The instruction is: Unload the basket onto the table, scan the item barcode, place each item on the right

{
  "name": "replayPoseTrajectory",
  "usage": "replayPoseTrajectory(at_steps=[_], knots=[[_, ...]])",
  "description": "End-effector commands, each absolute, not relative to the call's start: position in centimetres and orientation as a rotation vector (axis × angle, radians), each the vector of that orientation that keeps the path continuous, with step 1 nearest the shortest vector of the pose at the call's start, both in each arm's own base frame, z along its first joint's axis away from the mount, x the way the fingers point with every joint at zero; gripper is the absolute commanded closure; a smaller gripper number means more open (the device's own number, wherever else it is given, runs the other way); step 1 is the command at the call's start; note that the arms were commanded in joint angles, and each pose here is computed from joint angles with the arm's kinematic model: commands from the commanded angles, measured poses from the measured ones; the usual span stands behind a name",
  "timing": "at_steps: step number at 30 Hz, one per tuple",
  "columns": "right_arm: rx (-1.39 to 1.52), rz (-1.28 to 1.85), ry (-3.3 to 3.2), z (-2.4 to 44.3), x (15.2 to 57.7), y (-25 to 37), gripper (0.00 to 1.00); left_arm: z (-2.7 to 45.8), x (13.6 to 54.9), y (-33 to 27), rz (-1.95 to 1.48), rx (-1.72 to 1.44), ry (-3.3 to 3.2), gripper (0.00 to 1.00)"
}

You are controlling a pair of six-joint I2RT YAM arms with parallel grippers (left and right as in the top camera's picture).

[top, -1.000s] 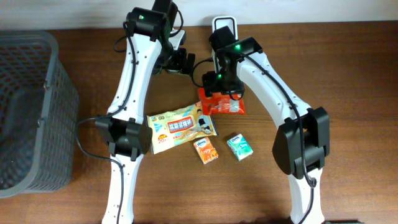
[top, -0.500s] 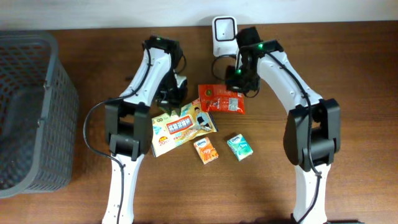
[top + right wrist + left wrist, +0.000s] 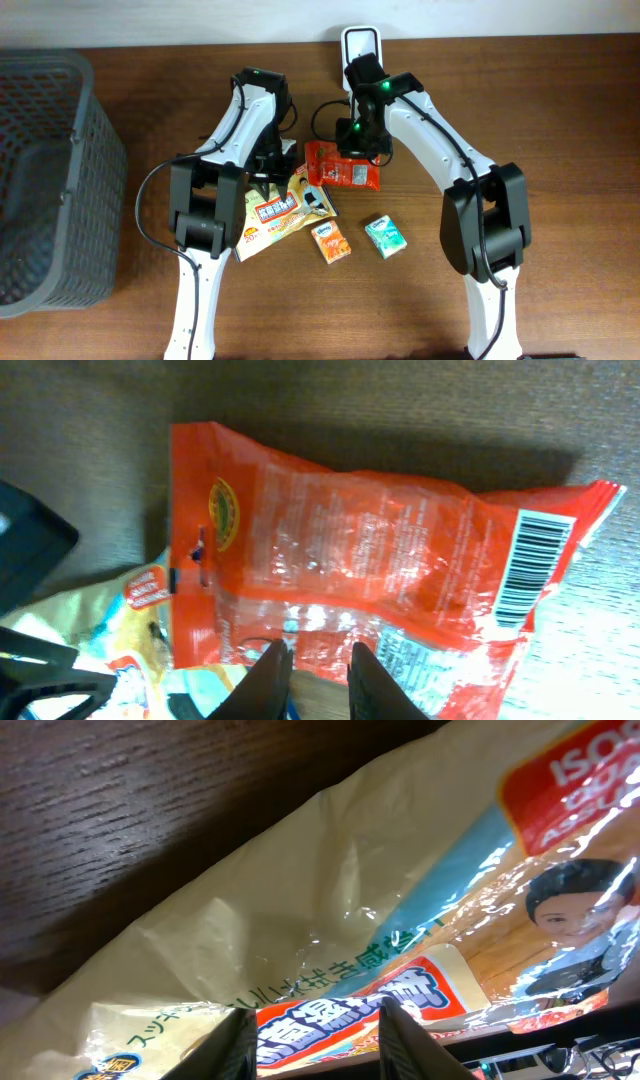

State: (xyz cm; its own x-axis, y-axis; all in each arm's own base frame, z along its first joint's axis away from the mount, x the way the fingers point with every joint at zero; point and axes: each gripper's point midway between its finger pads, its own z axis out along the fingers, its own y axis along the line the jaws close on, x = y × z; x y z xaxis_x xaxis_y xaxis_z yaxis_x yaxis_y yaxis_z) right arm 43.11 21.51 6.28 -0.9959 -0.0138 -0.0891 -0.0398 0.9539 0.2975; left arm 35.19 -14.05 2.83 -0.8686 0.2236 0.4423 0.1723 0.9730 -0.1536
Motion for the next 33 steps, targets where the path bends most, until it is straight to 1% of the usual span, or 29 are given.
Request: replayPoseTrajectory(at_steps=[1, 2, 3, 6, 7, 8, 9, 10, 11, 12, 13, 14, 15, 17, 18, 19, 20, 21, 22, 23, 24, 27, 33], knots=[[-0.052, 0.401, 3.007, 6.2, 43.8, 20.1, 0.79, 3.5, 35.6, -13.9, 0.187, -0.391, -2.662, 0.59], [-0.028, 0.406, 3.003, 6.4, 44.1, 19.4, 0.82, 3.5, 35.7, -14.2, 0.204, -0.389, -2.666, 0.21], [-0.003, 0.444, 3.007, 7.0, 44.2, 19.0, 0.82, 3.3, 36.2, -14.4, 0.214, -0.395, -2.689, 0.01], [0.096, 0.448, 3.035, 10.4, 44.1, 16.1, 0.82, 5.8, 37.7, -16.2, 0.358, -0.395, -2.754, 0.01], [0.134, 0.442, 3.044, 11.8, 44.1, 15.0, 0.76, 8.5, 39.2, -16.9, 0.402, -0.43, -2.845, 0.01], [0.128, 0.437, 3.047, 12.4, 44.0, 14.4, 0.73, 11.0, 40.3, -17.2, 0.43, -0.463, -2.928, 0.01], [0.129, 0.435, 3.048, 12.6, 44.0, 13.9, 0.48, 14.3, 41.5, -17.6, 0.467, -0.509, -3.032, 0.01], [0.136, 0.436, 3.045, 12.6, 44.1, 13.8, 0.16, 17.5, 42.7, -17.9, 0.508, -0.556, -3.139, 0.01], [0.136, 0.437, 3.041, 12.6, 44.2, 13.8, 0.01, 18.6, 43.5, -18.1, 0.528, -0.553, -3.189, 0.01], [0.133, 0.44, 3.028, 12.7, 44.5, 13.8, 0.02, 18.9, 44.6, -18.5, 0.557, -0.47, -3.239, 0.01], [0.129, 0.443, 3.015, 12.7, 44.8, 13.9, 0.01, 18.6, 44.8, -19.0, 0.585, -0.443, -3.234, 0.01], [0.129, 0.44, 3.008, 12.7, 45.0, 13.9, 0.02, 18.0, 44.8, -20.2, 0.651, -0.466, -3.212, 0.14], [0.127, 0.434, 3.004, 12.7, 45.1, 13.8, 0.01, 17.3, 44.8, -21.7, 0.678, -0.507, -3.199, 0.32], [0.125, 0.435, 3.003, 12.7, 45.1, 13.9, 0.02, 15.6, 44.5, -24.6, 0.688, -0.604, -3.185, 0.49], [0.125, 0.434, 3.006, 12.7, 45.1, 13.9, 0.02, 14.5, 44.5, -26.4, 0.701, -0.666, -3.184, 0.63], [0.127, 0.421, 3.013, 12.4, 45.0, 13.8, 0.01, 13.6, 44.5, -27.1, 0.685, -0.673, -3.193, 0.71], [0.134, 0.388, 3.023, 12.0, 44.8, 13.4, 0.23, 12.6, 44.9, -26.6, 0.604, -0.573, -3.227, 0.81], [0.137, 0.375, 3.033, 11.4, 44.7, 13.2, 0.53, 11.5, 45.3, -25.9, 0.542, -0.469, -3.251, 0.91], [0.15, 0.376, 3.039, 10.6, 44.6, 13.2, 0.71, 10.7, 45.6, -25.9, 0.547, -0.465, -3.259, 1.0], [0.148, 0.4, 3.044, 10.2, 44.5, 13.5, 0.8, 10.3, 45.8, -26.0, 0.558, -0.467, -3.261, 1.0], [0.143, 0.479, 3.045, 9.6, 44.4, 14.4, 0.93, 9.6, 45.9, -26.6, 0.587, -0.484, -3.26, 1.0], [0.15, 0.582, 3.041, 8.6, 44.2, 15.7, 0.96, 8.5, 45.9, -26.4, 0.566, -0.464, -3.255, 1.0], [0.106, 0.672, 3.043, 3.1, 42.7, 18.2, 0.96, 2.4, 44.8, -25.7, 0.503, -0.43, -3.185, 1.0]])
